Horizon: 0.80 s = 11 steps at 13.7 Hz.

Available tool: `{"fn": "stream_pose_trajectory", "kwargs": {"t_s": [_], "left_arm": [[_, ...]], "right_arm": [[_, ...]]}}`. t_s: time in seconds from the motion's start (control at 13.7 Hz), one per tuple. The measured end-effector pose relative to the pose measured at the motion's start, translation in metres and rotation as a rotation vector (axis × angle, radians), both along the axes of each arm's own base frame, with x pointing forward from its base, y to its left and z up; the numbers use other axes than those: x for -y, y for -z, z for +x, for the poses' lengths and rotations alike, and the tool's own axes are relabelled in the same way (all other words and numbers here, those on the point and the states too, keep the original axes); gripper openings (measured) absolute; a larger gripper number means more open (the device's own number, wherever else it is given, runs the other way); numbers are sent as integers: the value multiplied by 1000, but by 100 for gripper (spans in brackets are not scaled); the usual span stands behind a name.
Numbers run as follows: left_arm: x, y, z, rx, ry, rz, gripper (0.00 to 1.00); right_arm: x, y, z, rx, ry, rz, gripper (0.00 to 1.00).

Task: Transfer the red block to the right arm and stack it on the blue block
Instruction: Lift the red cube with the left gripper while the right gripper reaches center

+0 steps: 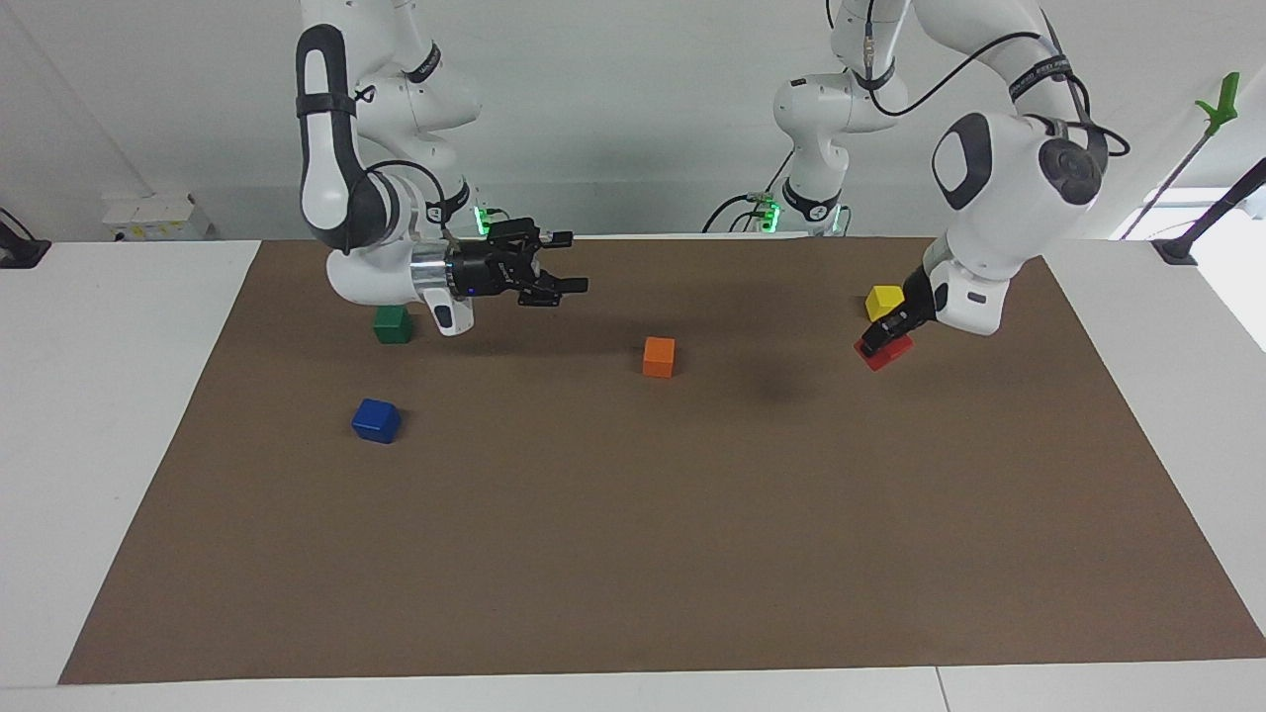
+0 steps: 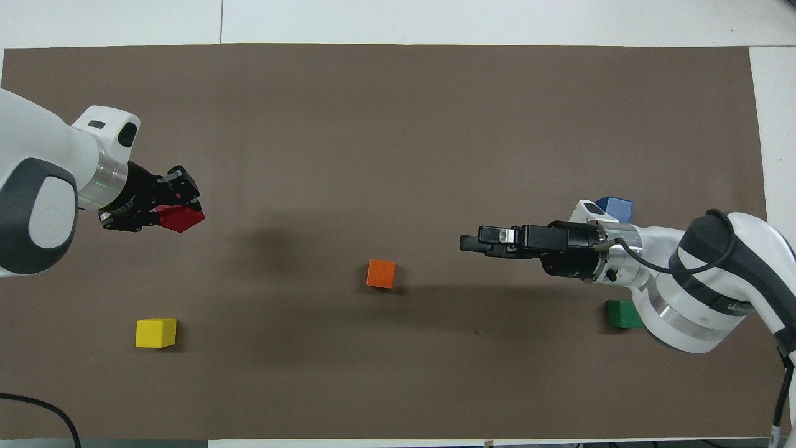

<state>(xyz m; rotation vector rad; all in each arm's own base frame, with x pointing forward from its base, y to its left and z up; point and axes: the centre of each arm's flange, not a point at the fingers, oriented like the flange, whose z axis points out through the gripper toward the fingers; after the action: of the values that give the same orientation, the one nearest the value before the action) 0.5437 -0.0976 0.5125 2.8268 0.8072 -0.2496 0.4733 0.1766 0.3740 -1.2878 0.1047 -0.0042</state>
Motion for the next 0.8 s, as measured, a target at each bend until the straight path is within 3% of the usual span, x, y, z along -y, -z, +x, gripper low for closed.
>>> {"fn": "stream_pose_trajectory", "kwargs": {"t_s": [0.22,0.44,0.8], "left_arm": [[58,-49,-34,-38,-207,-85,55],[130,-59,-61,-177,-450,-152,55],[171,-65,-72,-345,-772,-220,55]], "right_arm": [[-14,27,-5,-36,-51,181,100],[-39,42,-13,-72,-73,329,100],[-63,68,-29,-103,-128,449,100]]}}
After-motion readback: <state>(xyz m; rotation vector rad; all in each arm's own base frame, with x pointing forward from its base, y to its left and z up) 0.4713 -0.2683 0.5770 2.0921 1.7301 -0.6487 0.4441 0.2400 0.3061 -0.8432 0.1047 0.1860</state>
